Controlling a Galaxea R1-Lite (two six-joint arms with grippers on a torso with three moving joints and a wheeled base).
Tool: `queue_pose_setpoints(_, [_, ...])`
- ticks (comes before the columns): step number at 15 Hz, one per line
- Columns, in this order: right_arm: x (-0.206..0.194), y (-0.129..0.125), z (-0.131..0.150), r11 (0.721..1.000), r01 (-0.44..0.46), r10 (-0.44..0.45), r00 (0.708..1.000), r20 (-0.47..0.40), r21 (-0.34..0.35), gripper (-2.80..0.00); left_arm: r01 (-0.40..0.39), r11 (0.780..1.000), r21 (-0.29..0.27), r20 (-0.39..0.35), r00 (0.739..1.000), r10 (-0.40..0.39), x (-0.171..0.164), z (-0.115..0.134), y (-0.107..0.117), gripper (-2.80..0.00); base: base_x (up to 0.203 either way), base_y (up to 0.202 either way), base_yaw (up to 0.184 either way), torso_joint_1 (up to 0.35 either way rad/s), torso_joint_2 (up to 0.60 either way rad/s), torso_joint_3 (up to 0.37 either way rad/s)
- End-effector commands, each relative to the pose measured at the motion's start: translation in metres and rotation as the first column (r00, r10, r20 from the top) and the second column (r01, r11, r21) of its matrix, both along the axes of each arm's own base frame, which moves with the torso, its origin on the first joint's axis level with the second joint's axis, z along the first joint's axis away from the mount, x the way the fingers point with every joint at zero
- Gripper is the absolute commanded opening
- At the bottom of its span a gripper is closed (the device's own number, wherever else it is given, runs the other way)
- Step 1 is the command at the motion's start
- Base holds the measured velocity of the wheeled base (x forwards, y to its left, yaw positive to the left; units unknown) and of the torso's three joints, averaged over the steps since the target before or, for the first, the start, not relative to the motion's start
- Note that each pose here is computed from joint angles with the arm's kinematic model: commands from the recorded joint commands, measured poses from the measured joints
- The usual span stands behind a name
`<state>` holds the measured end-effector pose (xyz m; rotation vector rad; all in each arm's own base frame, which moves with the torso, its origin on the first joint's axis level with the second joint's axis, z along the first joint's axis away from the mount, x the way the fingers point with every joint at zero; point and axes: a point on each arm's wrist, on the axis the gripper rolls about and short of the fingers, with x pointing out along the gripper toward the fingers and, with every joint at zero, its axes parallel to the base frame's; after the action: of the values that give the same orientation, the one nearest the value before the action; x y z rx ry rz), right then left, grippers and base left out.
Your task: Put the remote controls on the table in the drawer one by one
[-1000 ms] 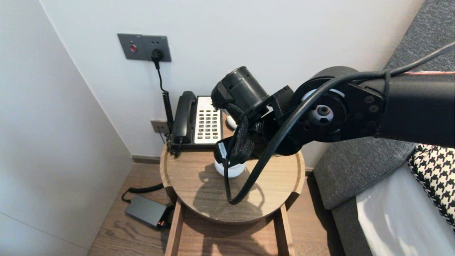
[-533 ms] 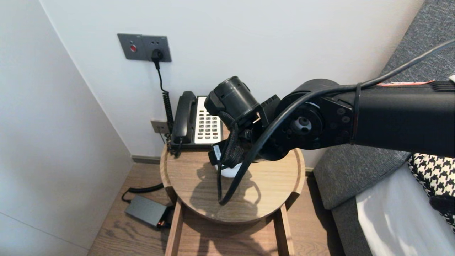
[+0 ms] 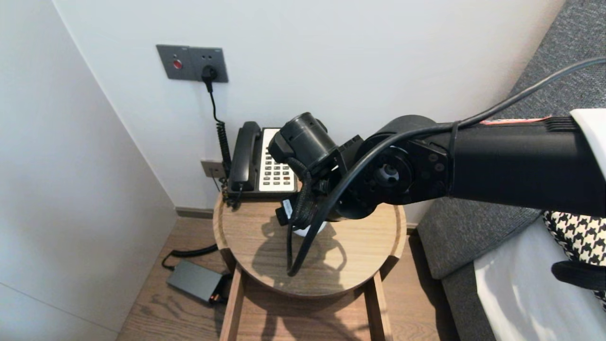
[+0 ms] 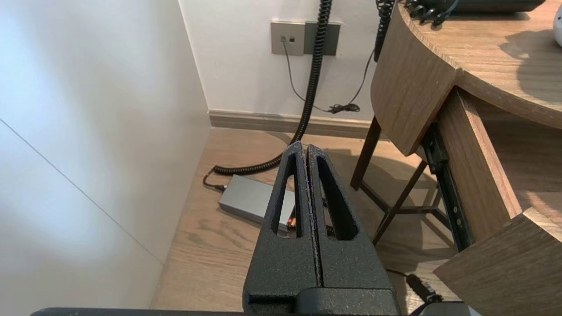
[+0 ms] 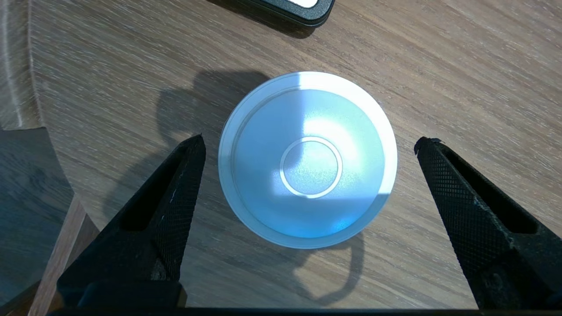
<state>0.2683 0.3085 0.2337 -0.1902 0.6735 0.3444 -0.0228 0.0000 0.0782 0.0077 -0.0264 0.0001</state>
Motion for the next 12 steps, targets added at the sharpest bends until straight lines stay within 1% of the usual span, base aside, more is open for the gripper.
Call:
queue_pose_setpoints(1, [0.001,0.002,-0.005,1.000,0.003,-0.003,1.000,-0.009,-0.011,0.00,0.000,1.000,0.000,-0.011,1.000,0.000,0.001,-0.003,0.000,-2.80,0.000,0.000,0.000,0.000,0.00,0.000])
queue_pose_setpoints(12, [0.008,0.008,-0.021,0.999,0.007,-0.008,0.999,-0.032,-0.038,0.00,0.000,1.000,0.000,-0.011,1.000,0.000,0.001,-0.003,0.000,-2.80,0.000,0.000,0.000,0.000,0.00,0.000])
